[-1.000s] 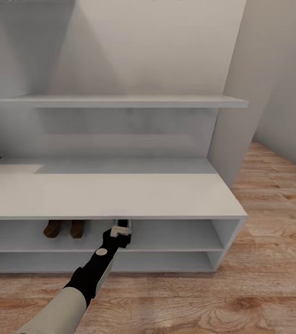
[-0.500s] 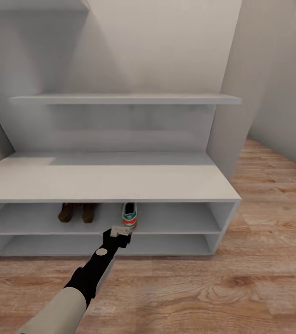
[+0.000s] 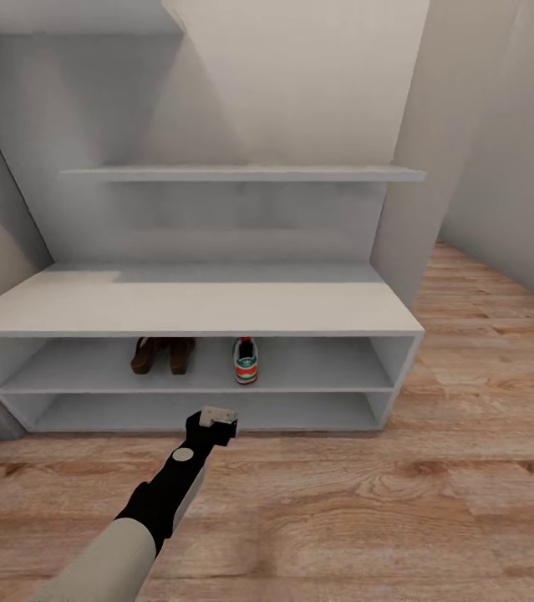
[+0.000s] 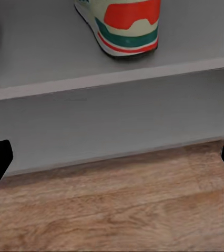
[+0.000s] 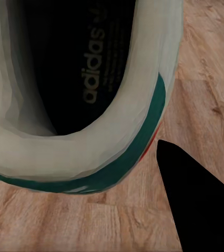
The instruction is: Pick up the two gym shoes and the two sandals from the corridor floor and place them onto the hallstand (shoe rack) in the corridor, making sure they are on the rack and not on the floor. Arrange them so the two gym shoes are next to each other and the two sandals are next to each other.
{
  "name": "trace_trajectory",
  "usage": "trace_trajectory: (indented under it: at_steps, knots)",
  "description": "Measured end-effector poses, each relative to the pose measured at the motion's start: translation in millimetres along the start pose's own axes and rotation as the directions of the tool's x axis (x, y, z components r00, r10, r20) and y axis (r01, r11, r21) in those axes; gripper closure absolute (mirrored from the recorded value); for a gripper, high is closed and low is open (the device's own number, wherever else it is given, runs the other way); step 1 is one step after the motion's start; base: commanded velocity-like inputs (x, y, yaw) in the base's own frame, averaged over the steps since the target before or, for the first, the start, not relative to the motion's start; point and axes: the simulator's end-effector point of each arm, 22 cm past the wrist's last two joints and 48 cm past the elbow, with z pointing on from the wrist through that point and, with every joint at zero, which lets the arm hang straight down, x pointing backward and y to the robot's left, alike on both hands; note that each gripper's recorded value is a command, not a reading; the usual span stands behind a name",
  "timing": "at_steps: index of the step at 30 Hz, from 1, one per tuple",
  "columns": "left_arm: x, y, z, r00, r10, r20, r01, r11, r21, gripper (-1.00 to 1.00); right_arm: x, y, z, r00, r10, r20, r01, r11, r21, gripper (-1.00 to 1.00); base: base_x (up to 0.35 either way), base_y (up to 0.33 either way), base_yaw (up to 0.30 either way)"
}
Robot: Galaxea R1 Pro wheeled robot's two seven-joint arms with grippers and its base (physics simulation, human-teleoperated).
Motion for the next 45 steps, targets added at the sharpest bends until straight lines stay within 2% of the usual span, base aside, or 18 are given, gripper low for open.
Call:
trace_trajectory:
  at_steps: [6,11,14,16,19,22,24,26,27,29,31,34,39,45]
  knots:
    - [-9,0,-1.6,0.998,-0.006,0.056,0.006,1.000,-0.001,-1.00,0,0,-0.2,1.000,0.002,0.001,-0.002,1.000,0.001,1.00,-0.321,0.120,0.000]
    - [-8,7,-1.9,0.998,-0.016,0.061,0.017,1.000,-0.006,-1.00,0,0,-0.1,1.000,0.002,0.001,-0.002,1.000,0.001,1.00,-0.284,0.216,0.000]
    - [-3,23,-2.1,0.996,-0.064,0.056,0.065,0.998,-0.020,-1.00,0,0,-0.1,1.000,0.001,0.001,-0.001,1.000,0.000,1.00,-0.280,0.226,0.000]
    - [-1,28,-2.3,0.991,-0.125,0.053,0.125,0.992,-0.003,-1.00,0,0,-0.1,1.000,0.001,0.000,-0.001,1.000,0.000,1.00,-0.280,0.227,0.000]
    - [5,39,-3.4,0.986,-0.160,0.045,0.159,0.987,0.032,-1.00,0,0,-0.1,1.000,0.001,0.000,-0.001,1.000,0.000,1.00,-0.280,0.227,0.000]
    - [8,52,-6.1,0.987,-0.156,0.046,0.152,0.985,0.084,-1.00,0,-1,-0.1,1.000,0.001,0.000,-0.001,1.000,0.001,1.00,-0.280,0.227,0.000]
    - [5,53,-10.9,0.985,-0.155,0.077,0.141,0.977,0.161,-1.00,0,0,-0.1,1.000,0.001,0.000,-0.001,1.000,0.000,1.00,-0.269,0.223,0.000]
    - [6,53,-14.9,0.982,-0.160,0.103,0.137,0.970,0.204,-1.00,0,0,-0.1,1.000,0.001,0.000,-0.001,1.000,0.000,1.00,-0.234,0.208,0.000]
    - [8,52,-20.2,0.977,-0.171,0.130,0.135,0.959,0.249,-1.00,0,0,-0.1,1.000,0.002,0.000,-0.002,1.000,0.000,1.00,-0.213,0.196,0.000]
    - [8,49,-23.0,0.974,-0.178,0.140,0.135,0.952,0.276,-1.00,0,-1,-0.1,1.000,0.001,0.000,-0.001,1.000,0.001,1.00,-0.204,0.188,0.000]
    - [6,37,-31.4,0.969,-0.195,0.152,0.129,0.923,0.361,-1.00,0,-1,-0.1,1.000,0.002,0.000,-0.002,1.000,0.000,1.00,-0.184,0.167,0.000]
    - [7,38,-40.5,0.970,-0.186,0.155,0.105,0.899,0.425,-1.00,0,0,-0.1,1.000,0.003,0.000,-0.003,1.000,0.000,1.00,-0.143,0.138,0.000]
    - [6,39,-45.4,0.971,-0.181,0.156,0.092,0.886,0.454,-1.00,0,-1,-0.2,1.000,0.002,0.000,-0.002,1.000,0.000,1.00,-0.055,0.165,0.000]
    - [5,39,-46.9,0.971,-0.180,0.158,0.088,0.882,0.463,-1.00,0,-1,-0.1,1.000,0.002,0.000,-0.002,1.000,0.000,1.00,-0.007,0.293,0.000]
